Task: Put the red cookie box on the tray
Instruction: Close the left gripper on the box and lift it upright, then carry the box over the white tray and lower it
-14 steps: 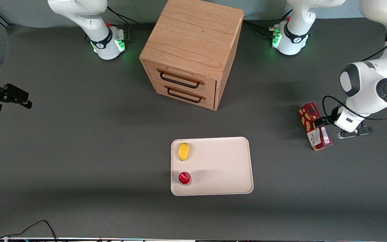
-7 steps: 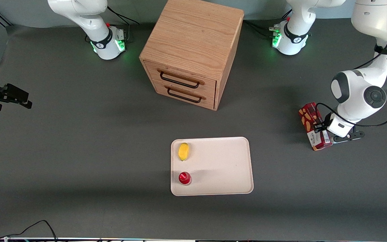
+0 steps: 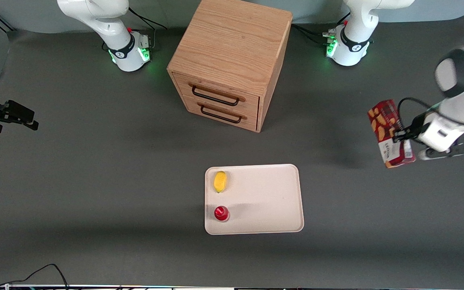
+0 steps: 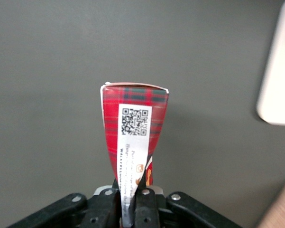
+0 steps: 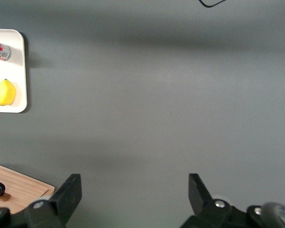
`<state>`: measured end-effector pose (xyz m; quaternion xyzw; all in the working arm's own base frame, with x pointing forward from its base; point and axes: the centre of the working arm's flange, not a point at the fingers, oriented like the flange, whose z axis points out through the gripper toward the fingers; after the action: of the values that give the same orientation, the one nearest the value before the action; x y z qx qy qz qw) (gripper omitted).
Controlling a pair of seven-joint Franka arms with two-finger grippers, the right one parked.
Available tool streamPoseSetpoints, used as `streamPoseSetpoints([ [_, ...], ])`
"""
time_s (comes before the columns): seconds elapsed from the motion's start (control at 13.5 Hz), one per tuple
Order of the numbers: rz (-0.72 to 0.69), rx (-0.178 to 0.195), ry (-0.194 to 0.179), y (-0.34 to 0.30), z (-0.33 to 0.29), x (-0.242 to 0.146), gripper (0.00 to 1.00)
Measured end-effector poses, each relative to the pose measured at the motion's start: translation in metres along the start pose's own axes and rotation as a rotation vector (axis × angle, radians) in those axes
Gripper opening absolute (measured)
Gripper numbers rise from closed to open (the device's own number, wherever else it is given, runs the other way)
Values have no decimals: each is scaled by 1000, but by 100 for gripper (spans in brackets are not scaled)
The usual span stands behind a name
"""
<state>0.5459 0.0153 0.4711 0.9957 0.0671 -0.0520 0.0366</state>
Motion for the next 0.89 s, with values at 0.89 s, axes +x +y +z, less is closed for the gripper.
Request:
streamPoseSetpoints([
  [0.89, -213, -44, -25, 260, -42, 42, 11],
])
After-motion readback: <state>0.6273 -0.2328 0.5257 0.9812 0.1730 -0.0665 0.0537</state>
